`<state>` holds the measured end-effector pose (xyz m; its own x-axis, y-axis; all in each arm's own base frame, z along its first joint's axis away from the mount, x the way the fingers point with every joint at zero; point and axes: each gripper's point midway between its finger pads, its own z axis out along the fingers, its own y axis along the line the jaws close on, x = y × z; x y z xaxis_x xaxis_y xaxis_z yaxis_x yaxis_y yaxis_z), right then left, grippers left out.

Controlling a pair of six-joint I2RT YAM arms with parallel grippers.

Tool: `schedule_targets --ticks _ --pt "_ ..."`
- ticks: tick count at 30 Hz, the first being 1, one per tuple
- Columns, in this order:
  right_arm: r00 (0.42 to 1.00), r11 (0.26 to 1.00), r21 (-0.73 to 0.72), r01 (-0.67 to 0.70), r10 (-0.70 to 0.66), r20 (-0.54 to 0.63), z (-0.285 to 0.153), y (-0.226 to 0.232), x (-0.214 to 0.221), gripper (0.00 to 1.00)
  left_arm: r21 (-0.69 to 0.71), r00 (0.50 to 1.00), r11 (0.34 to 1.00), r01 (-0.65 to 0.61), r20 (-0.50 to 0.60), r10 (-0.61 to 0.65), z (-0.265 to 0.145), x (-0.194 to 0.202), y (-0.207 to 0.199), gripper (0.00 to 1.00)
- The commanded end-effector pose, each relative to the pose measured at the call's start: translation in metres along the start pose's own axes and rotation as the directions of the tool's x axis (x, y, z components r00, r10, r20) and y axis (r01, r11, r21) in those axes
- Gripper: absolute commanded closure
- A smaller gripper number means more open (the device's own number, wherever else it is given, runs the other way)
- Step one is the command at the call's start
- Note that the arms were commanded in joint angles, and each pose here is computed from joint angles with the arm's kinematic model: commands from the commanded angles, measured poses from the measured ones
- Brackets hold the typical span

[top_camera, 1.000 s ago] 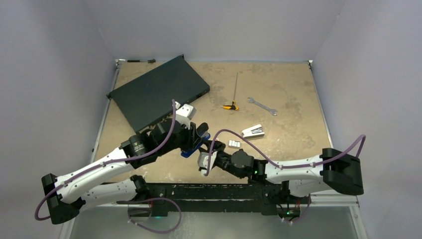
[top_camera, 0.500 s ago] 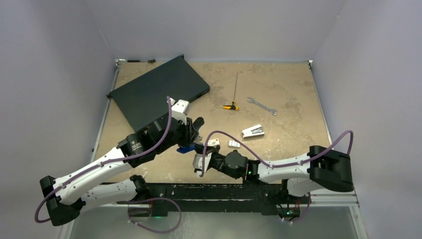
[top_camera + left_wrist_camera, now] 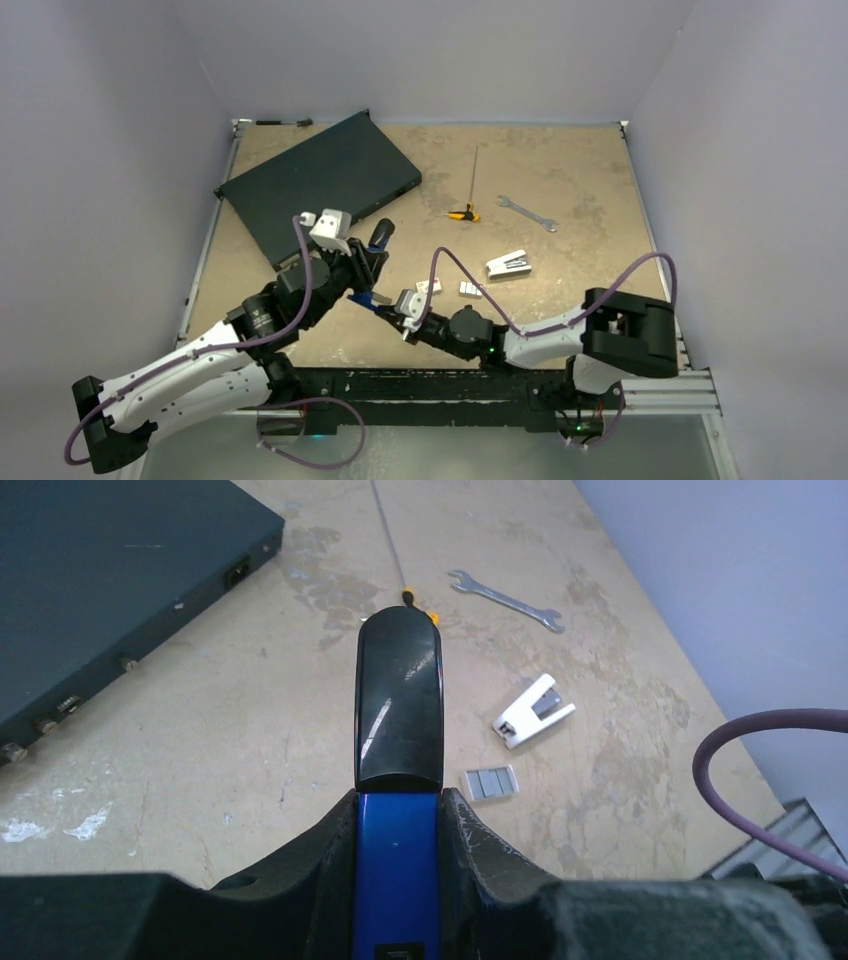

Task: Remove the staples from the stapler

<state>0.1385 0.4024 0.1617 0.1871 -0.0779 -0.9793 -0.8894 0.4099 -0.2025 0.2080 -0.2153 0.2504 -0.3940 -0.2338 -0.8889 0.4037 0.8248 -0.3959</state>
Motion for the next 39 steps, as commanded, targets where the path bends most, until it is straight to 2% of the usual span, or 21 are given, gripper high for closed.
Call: schedule_targets --ticks 1,7,10,17,21,23,26,29,35,39 --pt "0.900 0.914 0.036 -0.404 0.391 0.193 0.016 -0.009 -0.037 1.00 0.212 0.937 0.957 0.199 0.243 -0.249 -0.009 -0.051 -0.035 1.00" --pt "0.791 0.802 0.012 -0.598 0.588 0.168 0.028 0.004 -0.027 1.00 0.142 0.881 0.965 0.222 0.393 -0.261 -0.004 -0.051 -0.003 1.00" --pt "0.718 0.713 0.094 -0.695 0.682 0.135 0.033 -0.002 -0.011 1.00 0.106 0.877 0.971 0.212 0.417 -0.237 0.002 -0.047 0.004 1.00" --pt "0.662 0.651 0.121 -0.749 0.741 0.112 0.033 -0.016 -0.004 1.00 0.081 0.889 0.986 0.143 0.428 -0.163 0.012 -0.050 -0.001 1.00" --pt "0.535 0.524 0.123 -0.843 0.841 0.084 0.031 -0.033 0.005 1.00 0.080 0.904 0.993 0.086 0.413 -0.112 0.017 -0.048 -0.006 1.00" --pt "0.515 0.505 0.116 -0.856 0.853 0.089 0.028 -0.040 0.006 1.00 0.076 0.911 0.995 0.062 0.403 -0.088 0.020 -0.045 -0.008 1.00" --pt "0.568 0.553 0.143 -0.821 0.817 0.096 0.028 -0.047 0.006 1.00 0.074 0.919 0.996 0.041 0.390 -0.067 0.024 -0.040 -0.009 1.00" --pt "0.676 0.658 0.161 -0.736 0.730 0.103 0.027 -0.057 -0.001 1.00 0.100 0.924 0.994 0.033 0.376 -0.069 0.022 -0.040 -0.015 1.00" --pt "0.893 0.865 0.223 -0.450 0.431 0.131 0.018 -0.086 -0.021 1.00 0.115 0.948 0.993 0.042 0.308 -0.076 0.020 -0.034 -0.019 1.00" --pt "0.973 0.951 0.217 -0.219 0.198 0.115 0.015 -0.092 -0.032 1.00 0.125 0.964 0.991 0.045 0.254 -0.075 0.020 -0.021 -0.020 1.00"
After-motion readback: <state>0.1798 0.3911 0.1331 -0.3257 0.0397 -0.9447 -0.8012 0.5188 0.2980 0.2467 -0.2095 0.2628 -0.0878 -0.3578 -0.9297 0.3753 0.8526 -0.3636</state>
